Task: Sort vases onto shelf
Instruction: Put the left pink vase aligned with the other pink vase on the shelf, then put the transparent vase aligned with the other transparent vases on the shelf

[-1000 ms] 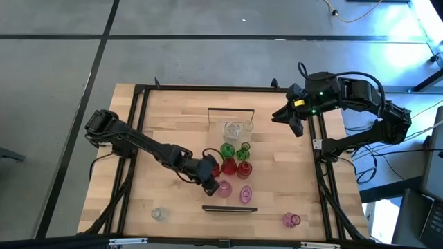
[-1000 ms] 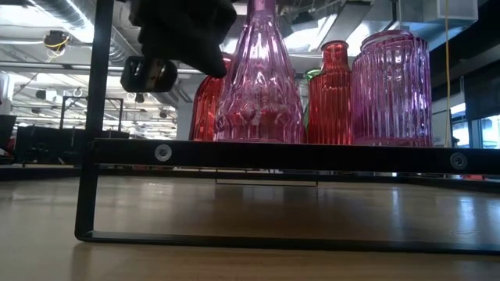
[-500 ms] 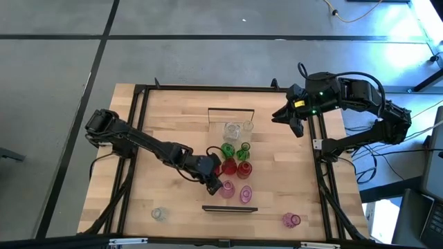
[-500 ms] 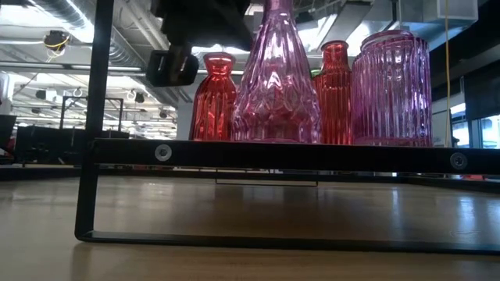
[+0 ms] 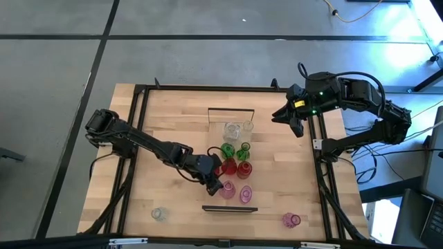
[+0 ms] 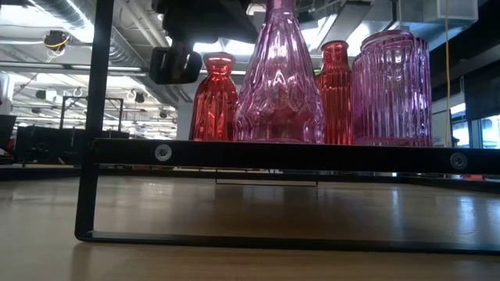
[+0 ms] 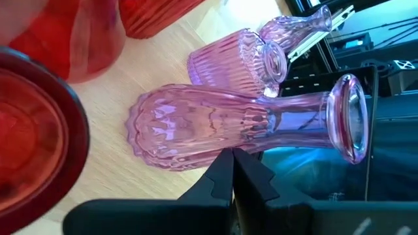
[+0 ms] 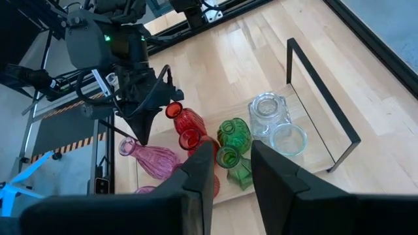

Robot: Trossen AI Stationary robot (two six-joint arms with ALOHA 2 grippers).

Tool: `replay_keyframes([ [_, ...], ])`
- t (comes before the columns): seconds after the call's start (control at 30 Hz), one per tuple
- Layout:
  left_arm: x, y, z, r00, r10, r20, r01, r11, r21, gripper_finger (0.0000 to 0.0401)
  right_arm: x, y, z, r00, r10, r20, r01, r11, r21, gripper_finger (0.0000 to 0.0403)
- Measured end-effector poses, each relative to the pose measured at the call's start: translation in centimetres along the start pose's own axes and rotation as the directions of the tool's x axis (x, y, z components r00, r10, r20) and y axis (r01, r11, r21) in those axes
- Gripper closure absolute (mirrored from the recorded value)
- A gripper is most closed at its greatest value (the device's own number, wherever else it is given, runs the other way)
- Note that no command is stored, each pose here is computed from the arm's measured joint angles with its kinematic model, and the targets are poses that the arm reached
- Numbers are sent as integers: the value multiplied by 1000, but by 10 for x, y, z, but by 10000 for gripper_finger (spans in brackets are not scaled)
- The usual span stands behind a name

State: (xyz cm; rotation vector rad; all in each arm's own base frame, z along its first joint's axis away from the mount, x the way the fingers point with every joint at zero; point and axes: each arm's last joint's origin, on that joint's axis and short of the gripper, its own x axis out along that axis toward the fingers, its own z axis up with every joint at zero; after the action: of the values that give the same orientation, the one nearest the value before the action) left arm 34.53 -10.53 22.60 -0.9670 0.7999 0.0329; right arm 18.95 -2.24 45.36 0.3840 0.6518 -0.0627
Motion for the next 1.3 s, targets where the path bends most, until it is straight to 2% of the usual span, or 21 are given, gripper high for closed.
replay_keyframes([
  [0.23, 0, -6, 4, 997, -61, 38, 60, 998, 31, 401, 0, 0, 0, 1000, 0, 0, 0, 1000, 1, 317],
  [0.57, 0, 0, 2, 1000, -4, 15, 4, 1000, -9, 401, 0, 0, 0, 1000, 0, 0, 0, 1000, 2, 317],
  [0.9, -3, -6, -14, 999, 10, -34, -12, 999, -53, 401, 0, 0, 1, 1000, 3, 8, -3, 1000, -2, 317],
  [1.13, -43, -12, -26, 993, 89, -75, -95, 993, -70, 401, 0, 2, 5, 998, 33, 52, -31, 998, -47, 317],
  [1.3, -89, -22, -23, 998, 36, -43, -39, 997, -64, 401, 0, 4, 13, 991, 56, 125, -41, 992, -122, 317],
])
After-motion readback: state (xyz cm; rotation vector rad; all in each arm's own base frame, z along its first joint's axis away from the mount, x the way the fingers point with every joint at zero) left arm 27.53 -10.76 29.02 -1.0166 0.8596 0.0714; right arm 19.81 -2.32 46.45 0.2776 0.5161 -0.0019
